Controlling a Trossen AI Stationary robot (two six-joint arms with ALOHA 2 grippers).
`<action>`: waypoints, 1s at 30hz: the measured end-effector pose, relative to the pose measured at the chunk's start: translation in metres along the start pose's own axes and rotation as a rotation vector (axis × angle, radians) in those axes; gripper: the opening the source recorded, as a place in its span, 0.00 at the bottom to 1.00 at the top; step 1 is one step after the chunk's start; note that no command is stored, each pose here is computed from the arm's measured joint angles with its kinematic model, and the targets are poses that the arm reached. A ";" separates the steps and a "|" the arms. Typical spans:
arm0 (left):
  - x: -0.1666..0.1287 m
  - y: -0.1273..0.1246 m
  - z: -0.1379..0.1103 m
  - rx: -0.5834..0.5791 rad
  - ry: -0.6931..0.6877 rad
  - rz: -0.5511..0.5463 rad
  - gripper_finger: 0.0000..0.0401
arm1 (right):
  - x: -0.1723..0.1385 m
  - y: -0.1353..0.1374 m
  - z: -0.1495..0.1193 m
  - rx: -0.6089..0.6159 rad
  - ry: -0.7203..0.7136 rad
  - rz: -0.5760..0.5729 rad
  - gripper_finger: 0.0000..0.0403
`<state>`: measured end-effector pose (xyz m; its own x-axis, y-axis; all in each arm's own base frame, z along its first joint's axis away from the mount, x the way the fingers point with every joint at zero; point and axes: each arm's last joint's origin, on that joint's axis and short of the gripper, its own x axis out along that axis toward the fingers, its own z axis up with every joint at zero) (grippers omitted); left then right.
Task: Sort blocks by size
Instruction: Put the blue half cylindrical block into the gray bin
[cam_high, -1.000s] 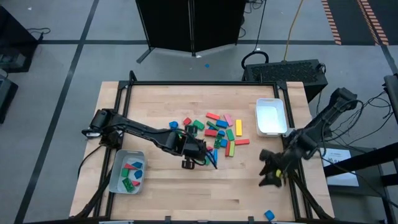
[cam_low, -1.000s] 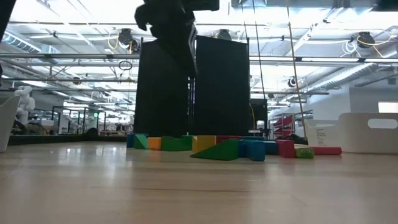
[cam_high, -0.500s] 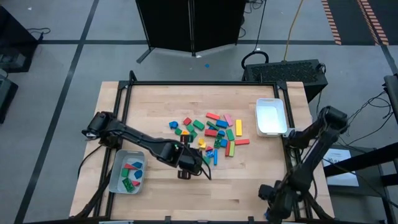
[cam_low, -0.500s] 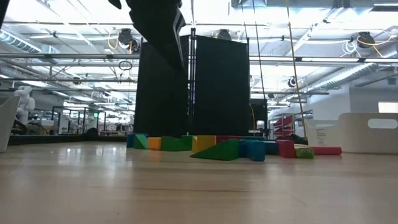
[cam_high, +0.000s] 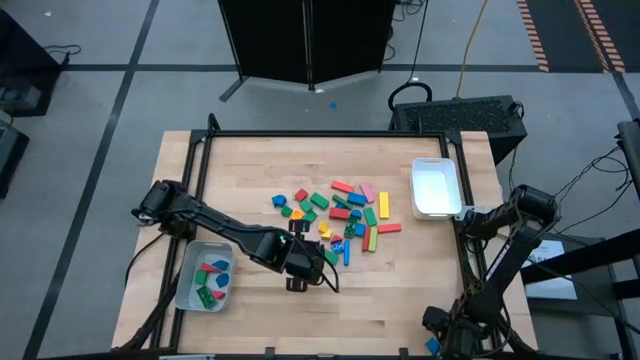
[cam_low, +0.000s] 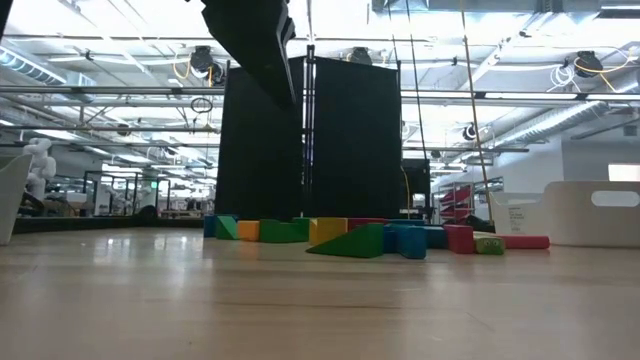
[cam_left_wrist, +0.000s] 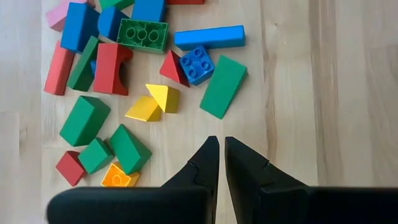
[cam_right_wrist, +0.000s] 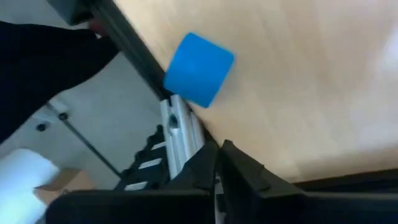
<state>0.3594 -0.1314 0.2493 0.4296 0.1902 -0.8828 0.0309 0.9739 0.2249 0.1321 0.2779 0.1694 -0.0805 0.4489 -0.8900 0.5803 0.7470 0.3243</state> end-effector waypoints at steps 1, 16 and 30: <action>0.000 0.000 0.000 -0.004 0.000 -0.003 0.08 | 0.001 0.001 0.000 0.009 -0.004 0.013 0.03; -0.004 -0.010 -0.003 0.003 0.004 -0.025 0.08 | 0.035 0.012 0.009 0.078 -0.022 0.068 0.00; -0.008 -0.019 -0.008 0.034 0.017 -0.032 0.08 | 0.012 -0.011 0.090 -0.060 -0.050 -0.170 0.00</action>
<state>0.3488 -0.1509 0.2485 0.4122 0.1615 -0.8967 0.0754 0.9747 0.2102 0.1978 0.2309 0.1262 -0.1319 0.2899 -0.9479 0.5123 0.8386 0.1852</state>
